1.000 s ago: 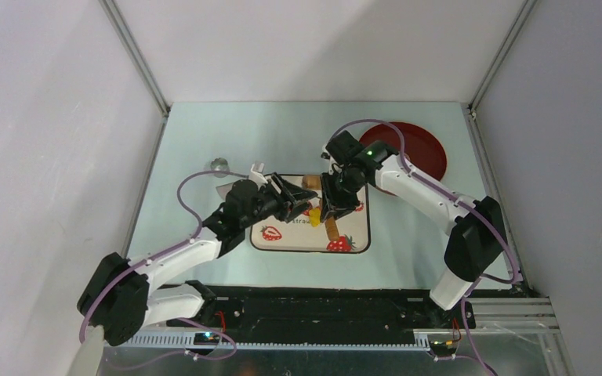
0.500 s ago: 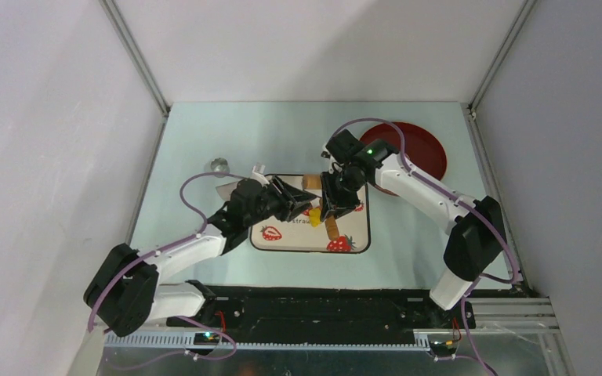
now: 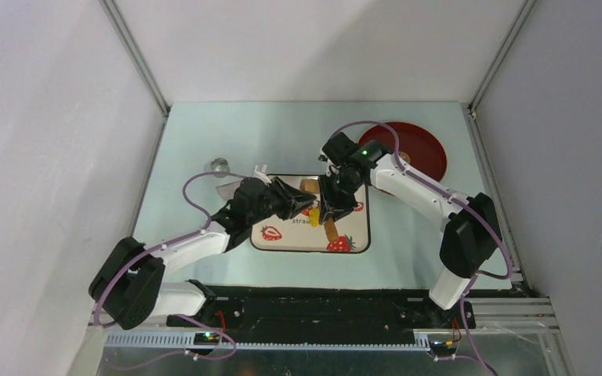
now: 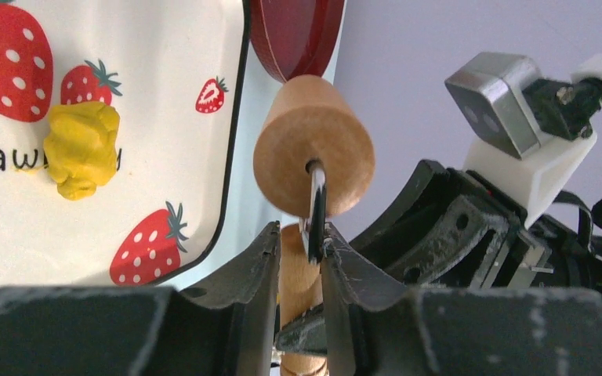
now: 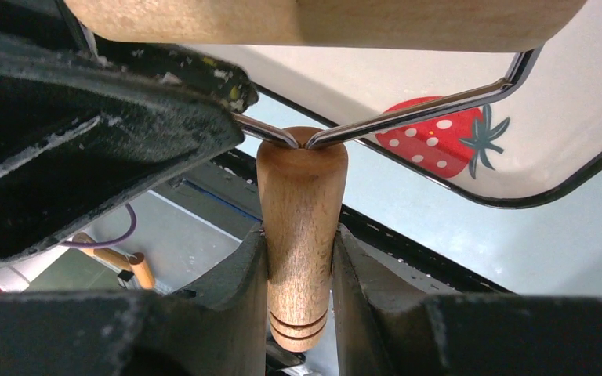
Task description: Roll out the dumpling wrappers from the dough
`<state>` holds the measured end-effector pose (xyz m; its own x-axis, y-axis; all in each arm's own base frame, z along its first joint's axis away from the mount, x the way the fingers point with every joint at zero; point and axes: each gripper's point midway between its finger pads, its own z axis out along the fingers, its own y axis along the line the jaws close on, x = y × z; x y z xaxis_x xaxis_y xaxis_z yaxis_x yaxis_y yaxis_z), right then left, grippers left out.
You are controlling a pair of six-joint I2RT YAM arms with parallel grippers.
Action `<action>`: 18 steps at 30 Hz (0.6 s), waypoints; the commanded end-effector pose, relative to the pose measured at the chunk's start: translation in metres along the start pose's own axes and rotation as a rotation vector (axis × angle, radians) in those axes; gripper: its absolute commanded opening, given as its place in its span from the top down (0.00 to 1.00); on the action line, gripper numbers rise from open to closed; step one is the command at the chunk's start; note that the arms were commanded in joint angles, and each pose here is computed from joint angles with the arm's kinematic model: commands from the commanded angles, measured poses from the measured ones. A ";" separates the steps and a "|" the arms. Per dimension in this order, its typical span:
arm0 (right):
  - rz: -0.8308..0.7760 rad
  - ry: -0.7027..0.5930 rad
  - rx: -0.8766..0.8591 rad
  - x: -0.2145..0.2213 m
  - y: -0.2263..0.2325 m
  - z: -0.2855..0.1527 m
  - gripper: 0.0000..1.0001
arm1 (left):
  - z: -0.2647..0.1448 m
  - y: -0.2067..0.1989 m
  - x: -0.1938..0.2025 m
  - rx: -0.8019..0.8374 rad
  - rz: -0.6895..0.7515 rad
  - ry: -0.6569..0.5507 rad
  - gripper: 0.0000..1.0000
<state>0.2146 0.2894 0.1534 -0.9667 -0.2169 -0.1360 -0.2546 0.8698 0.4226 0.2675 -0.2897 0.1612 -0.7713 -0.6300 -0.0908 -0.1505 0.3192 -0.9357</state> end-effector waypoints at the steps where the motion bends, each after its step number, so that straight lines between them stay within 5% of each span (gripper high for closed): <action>1: -0.042 -0.025 -0.074 -0.004 0.026 -0.015 1.00 | 0.007 -0.018 -0.015 0.039 0.001 -0.057 0.71; 5: -0.045 -0.015 -0.072 -0.001 0.027 -0.014 1.00 | 0.012 -0.017 -0.014 0.041 -0.015 -0.047 0.71; 10: -0.044 -0.007 -0.068 0.001 0.026 -0.011 1.00 | 0.012 -0.015 -0.016 0.041 -0.027 -0.058 0.99; 15: -0.028 -0.003 -0.047 0.004 0.019 -0.006 0.99 | 0.008 -0.009 -0.017 0.046 -0.073 -0.079 1.00; 17: -0.021 -0.009 -0.046 0.006 0.016 -0.005 0.91 | 0.005 -0.012 -0.020 0.069 -0.103 -0.097 1.00; 18: -0.022 -0.031 -0.056 0.005 0.018 -0.007 0.78 | 0.004 -0.013 -0.020 0.077 -0.111 -0.102 1.00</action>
<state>0.2121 0.2929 0.1513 -0.9646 -0.2263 -0.1357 -0.2628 0.8700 0.4172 0.2764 -0.2912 0.1550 -0.7464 -0.6639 -0.0468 -0.1939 0.2842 -0.9390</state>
